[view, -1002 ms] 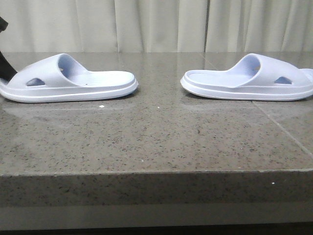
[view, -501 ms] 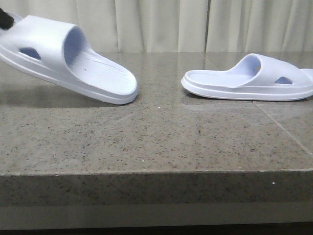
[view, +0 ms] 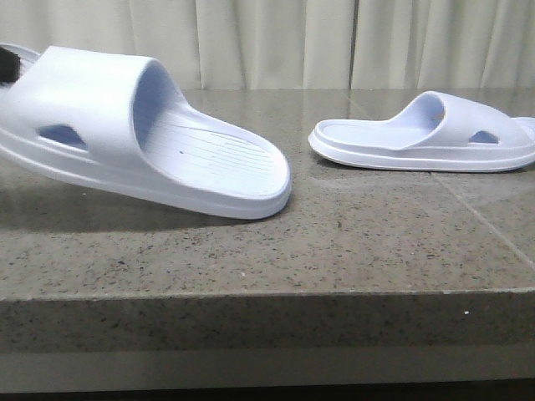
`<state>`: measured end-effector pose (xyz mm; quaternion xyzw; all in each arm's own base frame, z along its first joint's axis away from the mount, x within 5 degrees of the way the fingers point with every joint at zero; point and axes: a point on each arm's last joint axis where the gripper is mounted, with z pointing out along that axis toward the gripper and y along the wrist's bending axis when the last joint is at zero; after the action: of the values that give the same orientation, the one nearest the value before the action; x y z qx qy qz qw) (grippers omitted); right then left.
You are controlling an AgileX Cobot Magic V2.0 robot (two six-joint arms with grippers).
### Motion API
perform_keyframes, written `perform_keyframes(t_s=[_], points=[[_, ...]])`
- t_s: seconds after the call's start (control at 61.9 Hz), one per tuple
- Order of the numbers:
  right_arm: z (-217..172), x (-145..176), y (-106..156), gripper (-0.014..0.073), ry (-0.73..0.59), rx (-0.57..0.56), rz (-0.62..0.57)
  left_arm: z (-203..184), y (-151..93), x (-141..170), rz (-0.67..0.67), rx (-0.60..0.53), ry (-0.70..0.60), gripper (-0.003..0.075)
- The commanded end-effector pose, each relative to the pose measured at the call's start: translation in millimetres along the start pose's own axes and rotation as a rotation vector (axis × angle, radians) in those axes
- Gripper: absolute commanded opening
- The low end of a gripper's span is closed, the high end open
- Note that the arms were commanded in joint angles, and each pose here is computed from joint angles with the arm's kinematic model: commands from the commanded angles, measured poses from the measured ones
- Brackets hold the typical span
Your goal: Insert blue slippers together front up
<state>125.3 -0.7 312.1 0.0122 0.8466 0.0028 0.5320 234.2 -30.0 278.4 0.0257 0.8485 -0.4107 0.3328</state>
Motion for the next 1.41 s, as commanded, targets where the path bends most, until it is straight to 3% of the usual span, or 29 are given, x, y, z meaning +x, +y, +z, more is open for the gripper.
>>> perform_keyframes(t_s=[0.0, 0.259, 0.501, 0.647, 0.905, 1.115, 1.39], points=[[-0.9, -14.3, 0.0, 0.0488, -0.069, 0.001, -0.007, -4.4, -13.1, -7.4, -0.003, 0.061, -0.073, -0.0020], [24.8, -33.2, -8.5, 0.0488, 0.122, 0.056, 0.054, -4.4, -12.8, -7.8, -0.004, 0.058, -0.078, -0.0020], [56.1, -61.4, -53.4, 0.0488, 0.240, 0.162, 0.247, -4.4, -12.8, -7.8, -0.004, 0.058, -0.078, -0.0020], [81.0, -66.1, -71.6, 0.0488, 0.304, 0.031, 0.327, -4.4, -12.8, -7.8, -0.004, 0.058, -0.078, -0.0020], [129.7, -68.2, -81.2, 0.0486, 0.258, -0.266, 0.431, -4.4, -12.8, -7.8, -0.004, 0.058, -0.078, -0.0020], [167.7, -54.9, -87.6, 0.0486, 0.244, -0.367, 0.510, -4.4, -12.8, -7.8, -0.004, 0.058, -0.078, -0.0020], [216.7, -47.7, -83.1, 0.0486, 0.323, -0.444, 0.507, -4.4, -12.8, -7.8, -0.004, 0.058, -0.078, -0.0020]])
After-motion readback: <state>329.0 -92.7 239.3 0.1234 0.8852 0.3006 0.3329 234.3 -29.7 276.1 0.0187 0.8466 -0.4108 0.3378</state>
